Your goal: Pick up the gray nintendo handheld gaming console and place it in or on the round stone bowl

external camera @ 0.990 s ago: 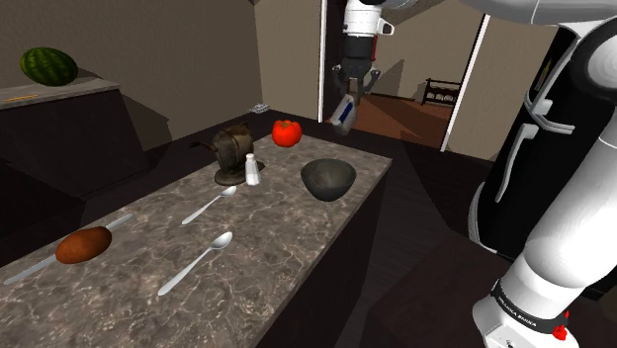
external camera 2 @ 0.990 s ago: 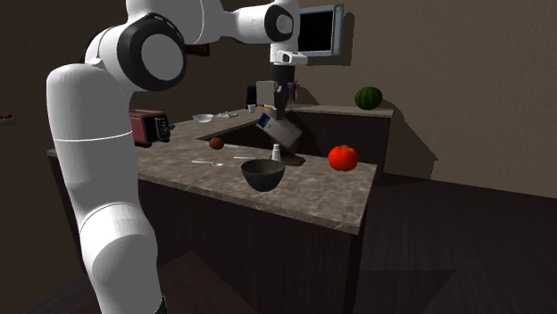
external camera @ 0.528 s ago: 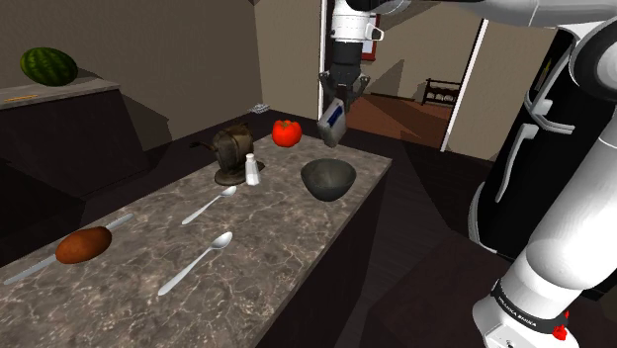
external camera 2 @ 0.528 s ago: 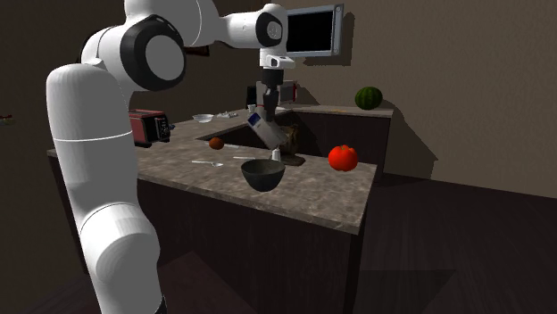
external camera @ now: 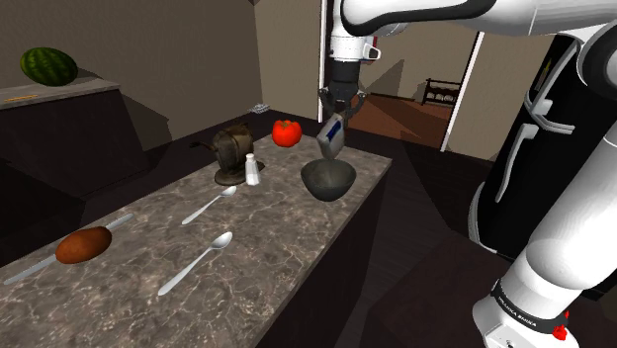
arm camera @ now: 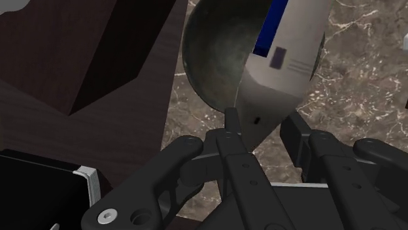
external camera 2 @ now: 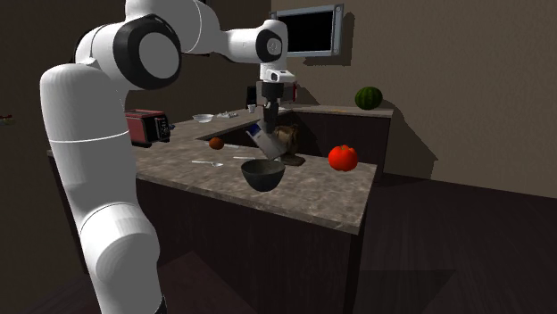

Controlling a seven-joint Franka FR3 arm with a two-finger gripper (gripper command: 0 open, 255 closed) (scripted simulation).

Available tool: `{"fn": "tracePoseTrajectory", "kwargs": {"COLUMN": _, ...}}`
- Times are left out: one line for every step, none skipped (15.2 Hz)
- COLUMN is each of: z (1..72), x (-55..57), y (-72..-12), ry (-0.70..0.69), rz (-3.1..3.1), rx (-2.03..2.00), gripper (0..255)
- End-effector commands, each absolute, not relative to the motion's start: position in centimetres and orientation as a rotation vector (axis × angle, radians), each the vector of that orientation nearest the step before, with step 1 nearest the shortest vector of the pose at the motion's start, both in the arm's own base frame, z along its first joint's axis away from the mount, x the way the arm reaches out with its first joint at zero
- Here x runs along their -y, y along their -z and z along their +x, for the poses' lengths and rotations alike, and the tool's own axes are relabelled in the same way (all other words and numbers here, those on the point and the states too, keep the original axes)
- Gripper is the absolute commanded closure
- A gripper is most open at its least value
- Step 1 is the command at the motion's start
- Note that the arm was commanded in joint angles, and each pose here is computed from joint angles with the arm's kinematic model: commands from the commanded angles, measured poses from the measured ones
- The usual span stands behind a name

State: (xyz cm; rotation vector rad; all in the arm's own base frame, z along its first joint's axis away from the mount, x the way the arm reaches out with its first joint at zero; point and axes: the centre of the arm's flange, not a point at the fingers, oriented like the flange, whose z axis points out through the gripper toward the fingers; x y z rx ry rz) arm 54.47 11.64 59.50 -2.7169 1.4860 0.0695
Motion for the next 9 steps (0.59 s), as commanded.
{"fn": "tracePoseTrajectory", "kwargs": {"z": 54.4, "x": -11.7, "y": -58.5, "ry": -0.068, "rz": -2.716, "rx": -1.486, "gripper": 255}}
{"fn": "tracePoseTrajectory", "kwargs": {"z": 54.4, "x": -11.7, "y": -58.0, "ry": -0.068, "rz": -2.716, "rx": -1.486, "gripper": 255}}
{"fn": "tracePoseTrajectory", "kwargs": {"z": 54.4, "x": -11.7, "y": -57.5, "ry": -0.068, "rz": -2.716, "rx": -1.486, "gripper": 255}}
{"fn": "tracePoseTrajectory", "kwargs": {"z": 54.4, "x": -11.7, "y": -56.9, "ry": -0.068, "rz": -2.716, "rx": -1.486, "gripper": 255}}
{"fn": "tracePoseTrajectory", "kwargs": {"z": 54.4, "x": -11.7, "y": -56.4, "ry": -0.068, "rz": -2.716, "rx": -1.486, "gripper": 255}}
{"fn": "tracePoseTrajectory", "kwargs": {"z": 54.4, "x": -11.7, "y": -55.9, "ry": -0.068, "rz": -2.716, "rx": -1.486, "gripper": 255}}
{"fn": "tracePoseTrajectory", "kwargs": {"z": 54.4, "x": -11.7, "y": -55.4, "ry": -0.068, "rz": -2.716, "rx": -1.486, "gripper": 255}}
{"fn": "tracePoseTrajectory", "kwargs": {"z": 54.4, "x": -11.7, "y": -55.2, "ry": -0.068, "rz": -2.716, "rx": -1.486, "gripper": 255}}
{"fn": "tracePoseTrajectory", "kwargs": {"z": 54.4, "x": -11.7, "y": -55.2, "ry": -0.068, "rz": -2.716, "rx": -1.486, "gripper": 255}}
